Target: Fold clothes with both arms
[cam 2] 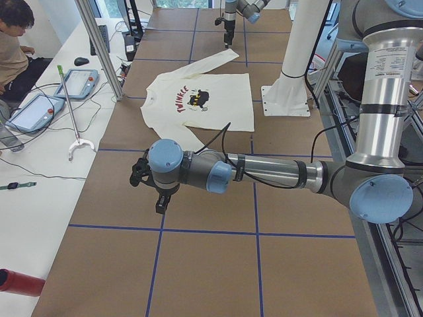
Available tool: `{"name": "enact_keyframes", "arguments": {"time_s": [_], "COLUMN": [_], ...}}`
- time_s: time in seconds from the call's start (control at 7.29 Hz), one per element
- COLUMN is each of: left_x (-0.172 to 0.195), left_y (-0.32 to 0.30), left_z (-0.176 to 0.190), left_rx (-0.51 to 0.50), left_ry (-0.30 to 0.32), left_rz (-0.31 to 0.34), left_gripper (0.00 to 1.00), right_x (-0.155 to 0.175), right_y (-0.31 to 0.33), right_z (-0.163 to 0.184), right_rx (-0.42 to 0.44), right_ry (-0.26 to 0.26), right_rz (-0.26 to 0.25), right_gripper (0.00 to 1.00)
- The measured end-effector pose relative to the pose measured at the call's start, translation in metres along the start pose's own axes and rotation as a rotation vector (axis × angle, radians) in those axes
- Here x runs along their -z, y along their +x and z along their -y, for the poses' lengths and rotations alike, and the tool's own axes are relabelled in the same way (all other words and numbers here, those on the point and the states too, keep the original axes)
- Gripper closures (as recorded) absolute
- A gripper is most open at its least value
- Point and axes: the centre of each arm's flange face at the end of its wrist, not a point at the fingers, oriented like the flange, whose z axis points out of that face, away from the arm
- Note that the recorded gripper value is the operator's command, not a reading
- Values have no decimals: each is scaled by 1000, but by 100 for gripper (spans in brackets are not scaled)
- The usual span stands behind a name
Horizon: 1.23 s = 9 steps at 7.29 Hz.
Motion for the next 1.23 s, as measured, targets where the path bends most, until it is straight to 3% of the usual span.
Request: {"name": "enact_keyframes", "arguments": {"time_s": [0.27, 0.41, 0.55, 0.69, 1.23], "left_x": [-1, -1, -2, -2, -3], "left_y": [-1, -2, -2, -3, -5], "left_z": [-3, -4, -4, -5, -9], "left_rx": [3, 4, 5, 6, 9], "left_ry": [-2, -3, -4, -5, -8], "left_rz": [0, 0, 0, 0, 0], "left_gripper": [0, 0, 0, 0, 0], "right_x": [-8, -9, -9, -10, -11], "right_y": [9, 13, 15, 16, 3], "right_z": [0, 0, -1, -2, -5], "right_rx": [-6, -9, -10, -9, 2], "right_ry": [6, 7, 6, 4, -15], "right_rz": [-24, -31, -36, -38, -27], "right_gripper": [44, 60, 87, 100, 100]}}
